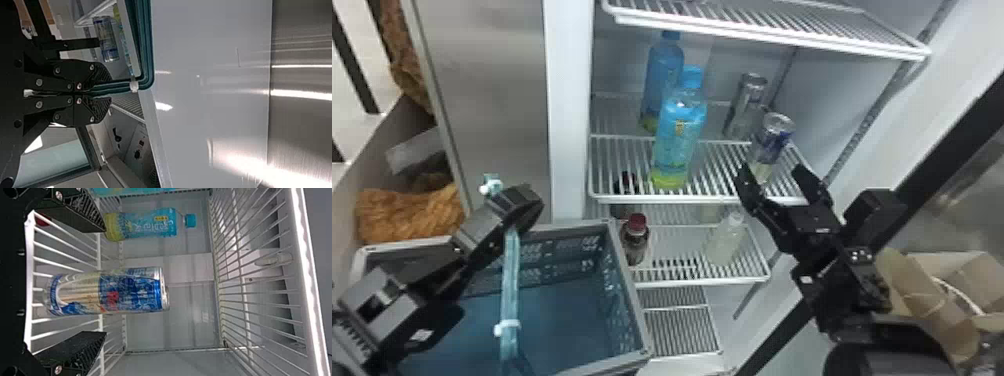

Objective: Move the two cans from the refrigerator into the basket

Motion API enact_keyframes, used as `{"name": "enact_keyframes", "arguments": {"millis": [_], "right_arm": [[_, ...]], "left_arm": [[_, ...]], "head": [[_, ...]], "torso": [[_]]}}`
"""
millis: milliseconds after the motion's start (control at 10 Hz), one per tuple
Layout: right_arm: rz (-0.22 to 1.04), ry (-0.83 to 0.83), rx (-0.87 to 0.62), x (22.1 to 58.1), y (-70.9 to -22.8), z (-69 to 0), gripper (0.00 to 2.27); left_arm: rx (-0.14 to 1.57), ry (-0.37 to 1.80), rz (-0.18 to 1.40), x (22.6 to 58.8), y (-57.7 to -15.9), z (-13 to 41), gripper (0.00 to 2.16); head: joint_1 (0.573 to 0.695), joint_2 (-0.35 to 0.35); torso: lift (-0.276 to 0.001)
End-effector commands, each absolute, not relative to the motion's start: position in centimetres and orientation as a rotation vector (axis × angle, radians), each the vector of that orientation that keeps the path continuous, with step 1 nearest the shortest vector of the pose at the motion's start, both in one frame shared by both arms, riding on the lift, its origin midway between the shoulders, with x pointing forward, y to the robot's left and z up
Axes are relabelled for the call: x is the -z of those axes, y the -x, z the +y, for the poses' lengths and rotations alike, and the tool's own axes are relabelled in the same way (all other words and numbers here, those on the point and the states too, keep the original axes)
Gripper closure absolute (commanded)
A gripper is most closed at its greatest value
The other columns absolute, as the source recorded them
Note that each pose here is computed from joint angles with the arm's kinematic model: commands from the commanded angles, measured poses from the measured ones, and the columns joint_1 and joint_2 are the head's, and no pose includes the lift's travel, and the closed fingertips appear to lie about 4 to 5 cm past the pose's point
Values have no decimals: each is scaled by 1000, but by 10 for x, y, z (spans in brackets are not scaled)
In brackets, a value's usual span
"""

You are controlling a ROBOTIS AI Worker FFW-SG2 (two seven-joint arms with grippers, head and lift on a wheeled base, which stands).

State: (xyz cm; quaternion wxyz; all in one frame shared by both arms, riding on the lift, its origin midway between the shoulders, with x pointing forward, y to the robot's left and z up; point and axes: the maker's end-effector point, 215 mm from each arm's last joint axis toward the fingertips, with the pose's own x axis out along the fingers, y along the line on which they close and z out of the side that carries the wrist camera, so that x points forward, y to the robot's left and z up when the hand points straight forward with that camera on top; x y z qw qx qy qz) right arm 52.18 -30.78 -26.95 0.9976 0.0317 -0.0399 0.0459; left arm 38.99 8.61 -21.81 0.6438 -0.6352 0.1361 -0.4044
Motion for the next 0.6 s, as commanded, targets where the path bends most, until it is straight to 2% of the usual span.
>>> {"name": "enact_keyframes", "arguments": {"millis": [0,500], "right_arm": [[-85,-58,-82,267,-532,-313,101],[-73,-22,-72,269,-571,-320,101]], "left_arm": [[920,1449,312,219,-390,86,1200],[922,1450,312,219,-391,85,1202]], "head": [[688,-266],[666,-264]], "torso": [[-35],[-35]]}}
